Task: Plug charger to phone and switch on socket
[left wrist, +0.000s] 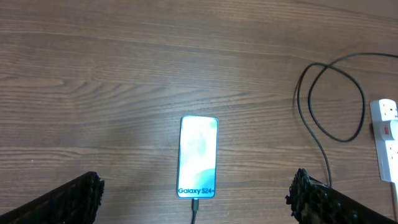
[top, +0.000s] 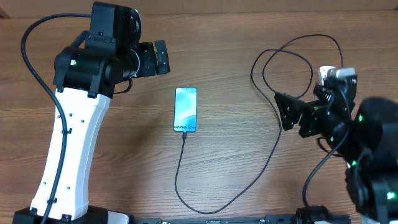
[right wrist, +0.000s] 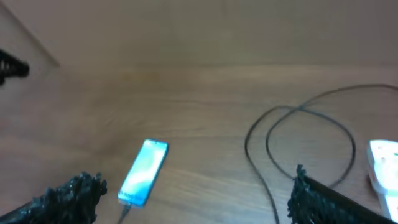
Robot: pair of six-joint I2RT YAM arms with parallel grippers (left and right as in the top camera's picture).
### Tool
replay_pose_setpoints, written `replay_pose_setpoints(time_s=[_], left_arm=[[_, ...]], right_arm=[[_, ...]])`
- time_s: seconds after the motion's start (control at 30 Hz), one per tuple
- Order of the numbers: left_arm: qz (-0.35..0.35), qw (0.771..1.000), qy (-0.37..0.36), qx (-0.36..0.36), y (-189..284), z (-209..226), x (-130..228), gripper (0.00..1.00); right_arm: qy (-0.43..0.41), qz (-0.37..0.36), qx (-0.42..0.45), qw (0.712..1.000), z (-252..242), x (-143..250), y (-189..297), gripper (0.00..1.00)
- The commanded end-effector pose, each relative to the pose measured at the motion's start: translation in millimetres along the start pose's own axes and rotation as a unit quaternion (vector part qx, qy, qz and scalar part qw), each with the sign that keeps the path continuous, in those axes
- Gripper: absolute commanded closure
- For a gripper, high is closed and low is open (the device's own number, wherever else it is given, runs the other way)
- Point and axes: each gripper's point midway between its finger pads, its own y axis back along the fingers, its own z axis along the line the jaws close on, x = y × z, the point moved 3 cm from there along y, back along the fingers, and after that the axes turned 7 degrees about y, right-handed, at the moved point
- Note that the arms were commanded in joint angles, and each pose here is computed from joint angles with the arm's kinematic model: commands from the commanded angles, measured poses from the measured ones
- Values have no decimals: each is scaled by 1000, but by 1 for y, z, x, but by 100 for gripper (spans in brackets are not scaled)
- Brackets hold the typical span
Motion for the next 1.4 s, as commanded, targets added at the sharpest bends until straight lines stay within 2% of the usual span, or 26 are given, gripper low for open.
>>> replay_pose_setpoints(time_s=[0.0,0.17,0.37,0.67,0.93,1.37], left_arm=[[2,1000,9,-2,-2,2,0,0],[2,1000,9,-2,-2,2,0,1],[2,1000,9,-2,-2,2,0,0],[2,1000,9,-2,-2,2,0,1],[2,1000,9,-2,-2,2,0,0],[2,1000,9,-2,-2,2,0,0]], right_arm=[[14,-37,5,999,-1,19,0,0],[35,-116,9,993,-3,48,-3,0],[49,-178,19,983,-9,88,-6,0],[57,-212,27,975,-16,127,-17,0],[58,-214,25,975,-20,164,-33,0],[57,-209,6,976,-15,174,-38,0]])
